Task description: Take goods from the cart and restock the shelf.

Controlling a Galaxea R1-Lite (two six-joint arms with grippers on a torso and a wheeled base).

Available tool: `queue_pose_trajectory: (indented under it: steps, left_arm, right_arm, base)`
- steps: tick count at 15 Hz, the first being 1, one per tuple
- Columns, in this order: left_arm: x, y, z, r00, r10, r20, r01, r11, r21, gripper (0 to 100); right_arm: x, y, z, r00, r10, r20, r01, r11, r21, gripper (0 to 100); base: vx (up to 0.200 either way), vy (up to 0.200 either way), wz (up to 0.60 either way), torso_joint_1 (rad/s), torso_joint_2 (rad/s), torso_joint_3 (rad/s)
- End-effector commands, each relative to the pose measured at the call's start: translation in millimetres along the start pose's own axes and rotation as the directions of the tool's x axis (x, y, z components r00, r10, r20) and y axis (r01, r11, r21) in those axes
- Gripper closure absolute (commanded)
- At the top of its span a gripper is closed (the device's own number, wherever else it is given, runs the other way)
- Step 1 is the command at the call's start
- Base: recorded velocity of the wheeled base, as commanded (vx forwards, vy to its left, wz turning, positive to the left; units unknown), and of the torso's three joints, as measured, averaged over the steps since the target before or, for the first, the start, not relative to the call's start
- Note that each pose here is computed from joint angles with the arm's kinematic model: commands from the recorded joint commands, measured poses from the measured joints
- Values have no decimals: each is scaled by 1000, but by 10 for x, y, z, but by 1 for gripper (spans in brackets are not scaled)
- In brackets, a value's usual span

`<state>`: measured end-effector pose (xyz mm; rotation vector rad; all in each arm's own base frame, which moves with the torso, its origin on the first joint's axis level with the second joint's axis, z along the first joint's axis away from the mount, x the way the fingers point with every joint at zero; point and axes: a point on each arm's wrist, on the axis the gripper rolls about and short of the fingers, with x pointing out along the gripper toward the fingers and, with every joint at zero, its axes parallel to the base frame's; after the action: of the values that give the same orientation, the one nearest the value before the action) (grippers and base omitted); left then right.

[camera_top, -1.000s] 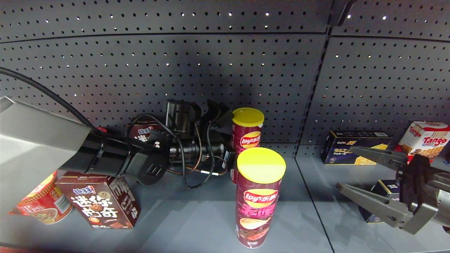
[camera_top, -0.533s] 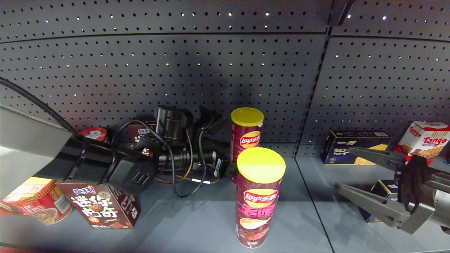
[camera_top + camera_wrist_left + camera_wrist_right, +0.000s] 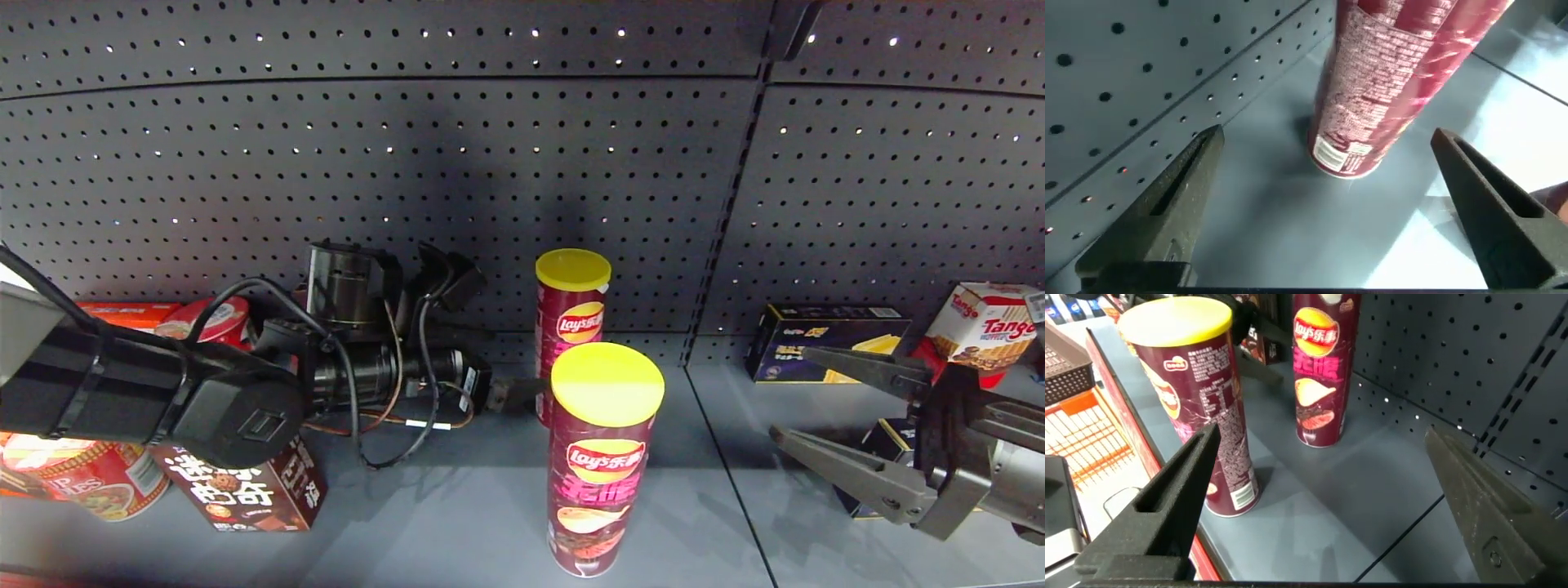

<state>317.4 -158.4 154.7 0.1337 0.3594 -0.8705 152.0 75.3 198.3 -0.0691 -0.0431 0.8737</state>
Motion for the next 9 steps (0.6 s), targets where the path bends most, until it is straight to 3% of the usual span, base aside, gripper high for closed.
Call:
queue_pose_trajectory:
  steps: [1, 5, 9]
  left_arm:
    - [-21, 13, 36, 1000, 28, 10, -28, 1000, 1, 0]
    - [6, 43, 82, 997, 78, 14, -78, 997, 2, 0]
    - [50, 60, 100, 997, 77, 19, -77, 997, 2, 0]
  right_arm:
    - [12, -10, -7, 1000, -1, -4, 1, 1000, 2, 0]
    - [8, -10, -15, 1000, -3, -7, 3, 1000, 3, 0]
    - [28, -23, -27, 1000, -5, -14, 5, 1000, 7, 0]
  base:
    - [0, 0, 0, 0, 0, 0]
    - [0, 0, 0, 0, 0, 0]
    - [0, 0, 0, 0, 0, 0]
